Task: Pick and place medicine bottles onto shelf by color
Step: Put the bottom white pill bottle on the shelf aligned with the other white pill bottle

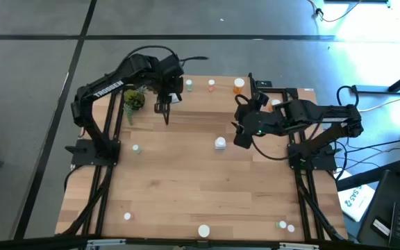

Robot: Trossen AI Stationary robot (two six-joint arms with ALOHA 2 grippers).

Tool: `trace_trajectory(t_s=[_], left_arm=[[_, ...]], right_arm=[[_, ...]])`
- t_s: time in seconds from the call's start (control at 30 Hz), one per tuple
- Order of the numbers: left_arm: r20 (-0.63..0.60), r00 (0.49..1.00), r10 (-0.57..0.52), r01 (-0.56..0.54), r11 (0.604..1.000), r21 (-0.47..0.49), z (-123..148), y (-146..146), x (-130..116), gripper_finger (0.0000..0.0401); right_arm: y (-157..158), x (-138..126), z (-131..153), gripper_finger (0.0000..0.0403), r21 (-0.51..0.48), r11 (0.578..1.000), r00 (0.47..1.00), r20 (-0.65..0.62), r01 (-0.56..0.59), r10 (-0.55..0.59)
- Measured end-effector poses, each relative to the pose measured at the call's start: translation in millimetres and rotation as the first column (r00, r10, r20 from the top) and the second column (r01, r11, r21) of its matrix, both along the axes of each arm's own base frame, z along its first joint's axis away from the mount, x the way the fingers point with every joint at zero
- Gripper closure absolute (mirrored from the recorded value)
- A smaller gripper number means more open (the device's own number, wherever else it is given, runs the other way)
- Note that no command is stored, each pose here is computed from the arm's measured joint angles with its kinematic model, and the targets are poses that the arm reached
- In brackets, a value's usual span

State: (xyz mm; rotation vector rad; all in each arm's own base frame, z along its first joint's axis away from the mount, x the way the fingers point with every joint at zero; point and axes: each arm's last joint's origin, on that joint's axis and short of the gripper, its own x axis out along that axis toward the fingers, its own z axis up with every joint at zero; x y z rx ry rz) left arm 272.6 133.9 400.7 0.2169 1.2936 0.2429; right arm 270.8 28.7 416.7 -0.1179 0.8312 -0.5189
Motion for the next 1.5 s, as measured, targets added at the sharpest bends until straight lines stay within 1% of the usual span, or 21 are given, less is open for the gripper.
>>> trace_trajectory(t_s=[0.13,0.27,0.33,0.47,0.57,0.67,0.93,1.03,1.43,1.5], left_arm=[[-0.02,0.999,-0.036,0.036,0.999,0.015,-4,4,4,0.0238],[-0.048,0.998,-0.047,0.048,0.999,0.005,-12,9,10,0.0238],[-0.073,0.996,-0.052,0.052,0.999,-0.003,-19,14,15,0.0238],[-0.13,0.991,-0.042,0.043,0.999,0.006,-32,20,23,0.0238],[-0.154,0.987,-0.048,0.049,0.999,0.005,-35,26,23,0.0238],[-0.169,0.985,-0.029,0.03,1.0,0.006,-39,32,23,0.0238],[-0.168,0.986,0.014,-0.014,1.0,0.003,-40,44,16,0.0238],[-0.157,0.988,0.003,-0.006,1.0,-0.017,-40,44,16,0.0238],[-0.156,0.988,0.002,-0.005,1.0,-0.018,-40,44,16,0.0238],[-0.146,0.989,-0.005,0.0,0.999,-0.035,-40,44,17,0.0238]], right_arm=[[-5,4,-8,0.0139,0.035,0.999,1.0,-0.01,-0.001,0.002],[-6,7,-6,0.0139,0.064,0.998,0.999,0.025,-0.026,0.024],[-7,8,-4,0.0139,0.052,0.998,0.999,0.044,-0.019,0.017],[-9,7,-2,0.0139,-0.016,0.999,0.998,0.062,0.035,-0.034],[-11,7,-2,0.0139,-0.017,0.999,0.997,0.066,0.048,-0.047],[-11,7,-2,0.0139,-0.016,0.999,0.997,0.064,0.044,-0.043],[-11,7,-1,0.0139,-0.044,0.999,0.999,0.042,0.011,-0.009],[-11,7,-1,0.0139,-0.045,0.999,0.999,0.04,0.009,-0.007],[-11,7,-1,0.0139,-0.045,0.999,0.999,0.041,0.009,-0.008],[-11,7,-1,0.0139,-0.045,0.999,0.999,0.041,0.009,-0.008]])
